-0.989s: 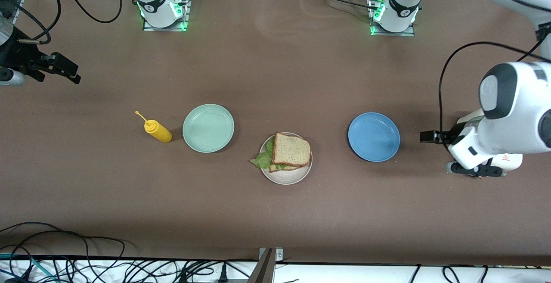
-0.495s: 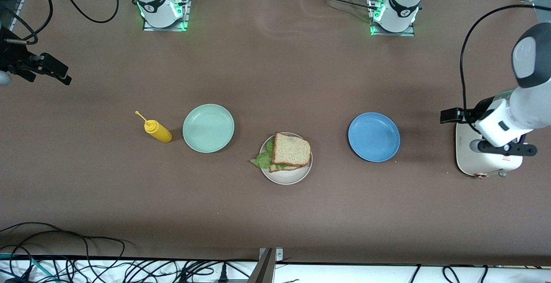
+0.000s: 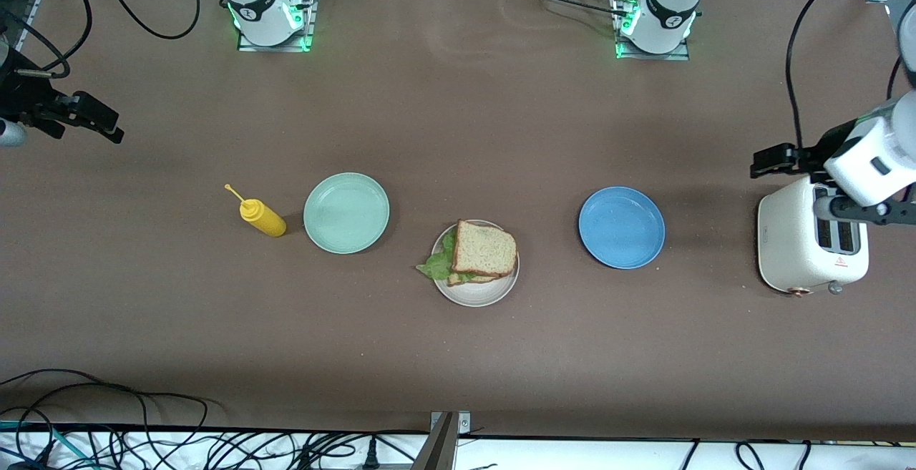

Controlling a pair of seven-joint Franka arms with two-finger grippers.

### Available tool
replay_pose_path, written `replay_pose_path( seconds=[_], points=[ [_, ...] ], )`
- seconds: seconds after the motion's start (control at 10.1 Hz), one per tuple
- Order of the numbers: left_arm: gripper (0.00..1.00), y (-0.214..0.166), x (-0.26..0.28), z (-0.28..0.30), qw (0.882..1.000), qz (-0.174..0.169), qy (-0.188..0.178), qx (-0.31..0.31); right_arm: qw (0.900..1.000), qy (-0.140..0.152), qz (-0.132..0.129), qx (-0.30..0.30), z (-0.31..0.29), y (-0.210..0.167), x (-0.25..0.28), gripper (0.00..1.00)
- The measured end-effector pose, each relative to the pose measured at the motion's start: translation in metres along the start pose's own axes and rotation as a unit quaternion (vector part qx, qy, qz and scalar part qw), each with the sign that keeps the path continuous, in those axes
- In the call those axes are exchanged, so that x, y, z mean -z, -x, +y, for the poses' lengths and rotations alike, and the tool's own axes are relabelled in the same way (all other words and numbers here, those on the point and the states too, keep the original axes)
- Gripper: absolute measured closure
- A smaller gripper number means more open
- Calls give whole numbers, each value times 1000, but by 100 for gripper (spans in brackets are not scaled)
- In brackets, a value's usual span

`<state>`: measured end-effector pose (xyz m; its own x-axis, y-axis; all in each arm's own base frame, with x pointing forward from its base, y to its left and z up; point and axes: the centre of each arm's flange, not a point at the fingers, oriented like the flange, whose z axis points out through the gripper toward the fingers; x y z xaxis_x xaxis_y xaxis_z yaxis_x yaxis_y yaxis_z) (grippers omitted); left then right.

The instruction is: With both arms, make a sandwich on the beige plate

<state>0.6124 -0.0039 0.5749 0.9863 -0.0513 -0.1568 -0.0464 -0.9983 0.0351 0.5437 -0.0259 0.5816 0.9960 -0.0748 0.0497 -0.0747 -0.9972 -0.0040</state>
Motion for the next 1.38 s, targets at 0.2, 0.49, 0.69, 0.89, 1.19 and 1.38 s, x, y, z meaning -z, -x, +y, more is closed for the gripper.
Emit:
replay_pose_path(
  seconds=[0.2, 0.49, 0.69, 0.89, 1.19, 1.38],
  points=[
    [0, 19, 27, -6, 1000, 21, 0, 10, 1000, 0, -1, 1, -1, 0, 0, 0],
    [0, 39, 30, 13, 1000, 13, -8, 12, 1000, 0, -1, 1, -1, 0, 1, 0],
    [0, 42, 15, 5, 1000, -4, -5, 20, 1000, 0, -1, 1, -1, 0, 1, 0],
    [0, 46, 17, -5, 1000, 1, -2, 27, 1000, 0, -1, 2, -2, 0, 1, 0],
    [0, 53, 26, 0, 1000, 14, 0, 25, 1000, 0, -1, 2, -2, 0, 1, 0],
    [0, 63, 35, 0, 999, 21, 1, 28, 1000, 0, -1, 2, -2, 0, 1, 0]
  ],
)
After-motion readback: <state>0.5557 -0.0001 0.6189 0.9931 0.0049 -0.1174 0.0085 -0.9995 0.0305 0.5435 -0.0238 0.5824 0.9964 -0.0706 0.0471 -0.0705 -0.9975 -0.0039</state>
